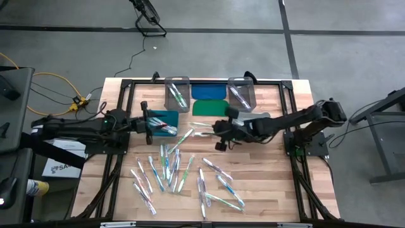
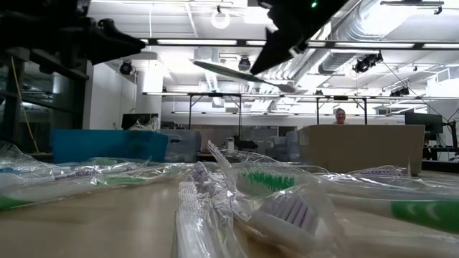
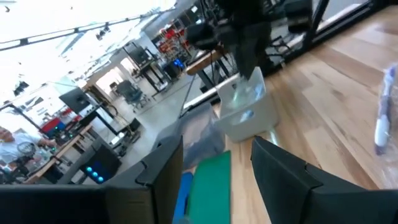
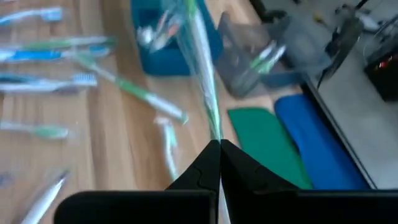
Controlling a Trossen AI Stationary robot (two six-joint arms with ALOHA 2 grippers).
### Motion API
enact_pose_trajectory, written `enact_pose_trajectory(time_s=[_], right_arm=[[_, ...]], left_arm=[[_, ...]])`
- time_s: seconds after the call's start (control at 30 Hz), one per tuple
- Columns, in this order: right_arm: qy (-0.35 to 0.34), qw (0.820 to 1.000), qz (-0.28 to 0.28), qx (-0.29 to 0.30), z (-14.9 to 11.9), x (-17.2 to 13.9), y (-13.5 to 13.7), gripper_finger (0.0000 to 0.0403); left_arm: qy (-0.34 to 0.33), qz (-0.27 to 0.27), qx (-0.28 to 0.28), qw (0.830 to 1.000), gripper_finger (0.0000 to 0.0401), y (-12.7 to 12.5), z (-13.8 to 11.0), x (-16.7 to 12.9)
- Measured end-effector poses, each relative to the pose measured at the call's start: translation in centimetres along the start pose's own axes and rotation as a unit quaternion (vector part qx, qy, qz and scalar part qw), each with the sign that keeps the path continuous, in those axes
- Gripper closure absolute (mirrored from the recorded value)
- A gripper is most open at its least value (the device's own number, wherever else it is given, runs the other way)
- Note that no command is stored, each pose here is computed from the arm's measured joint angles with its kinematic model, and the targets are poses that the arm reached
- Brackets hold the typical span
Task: Pick & Place Toothbrushes
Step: Put the green toothbrush into the left black bin
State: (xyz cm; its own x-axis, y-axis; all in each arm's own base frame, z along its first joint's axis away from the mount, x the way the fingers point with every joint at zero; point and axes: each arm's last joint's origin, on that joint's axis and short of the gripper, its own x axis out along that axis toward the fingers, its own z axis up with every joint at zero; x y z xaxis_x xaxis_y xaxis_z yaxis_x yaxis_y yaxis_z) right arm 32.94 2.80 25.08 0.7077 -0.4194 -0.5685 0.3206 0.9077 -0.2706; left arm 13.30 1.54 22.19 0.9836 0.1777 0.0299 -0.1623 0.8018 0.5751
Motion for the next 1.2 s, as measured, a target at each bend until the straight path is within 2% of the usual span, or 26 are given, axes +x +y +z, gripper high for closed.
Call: enact_pose_trajectory(time_s=[0.1,0.27,0.43,0.57,0.67,0.9,1.2], right_arm=[[-0.033,0.999,0.0,0.0,-0.3,0.6,-1.0,0.04],[-0.144,0.989,0.029,0.025,-0.8,0.6,-2.9,0.04],[-0.285,0.955,0.07,0.036,-2.3,0.7,-4.4,0.0401],[-0.352,0.932,0.08,0.026,-3.0,0.8,-5.2,0.0401],[-0.382,0.919,0.096,0.01,-2.6,0.6,-5.5,0.0401],[-0.408,0.907,0.102,-0.001,-2.2,0.8,-5.6,0.0401],[-0.399,0.911,0.108,-0.005,-2.3,0.8,-4.9,0.0401]], left_arm=[[-0.005,-0.012,0.001,1.0,0.0218,-0.3,-0.2,1.1],[-0.018,0.0,-0.004,1.0,0.0218,-0.3,-0.5,2.8],[-0.069,0.014,-0.038,0.997,0.0218,1.0,-1.4,4.4],[-0.122,-0.007,-0.085,0.989,0.0218,2.2,-1.9,5.7],[-0.141,-0.029,-0.11,0.983,0.0218,2.8,-1.8,7.3],[-0.174,-0.088,-0.122,0.973,0.0218,3.8,-0.4,11.6],[-0.208,-0.111,-0.123,0.964,0.0218,4.2,1.6,14.0]])
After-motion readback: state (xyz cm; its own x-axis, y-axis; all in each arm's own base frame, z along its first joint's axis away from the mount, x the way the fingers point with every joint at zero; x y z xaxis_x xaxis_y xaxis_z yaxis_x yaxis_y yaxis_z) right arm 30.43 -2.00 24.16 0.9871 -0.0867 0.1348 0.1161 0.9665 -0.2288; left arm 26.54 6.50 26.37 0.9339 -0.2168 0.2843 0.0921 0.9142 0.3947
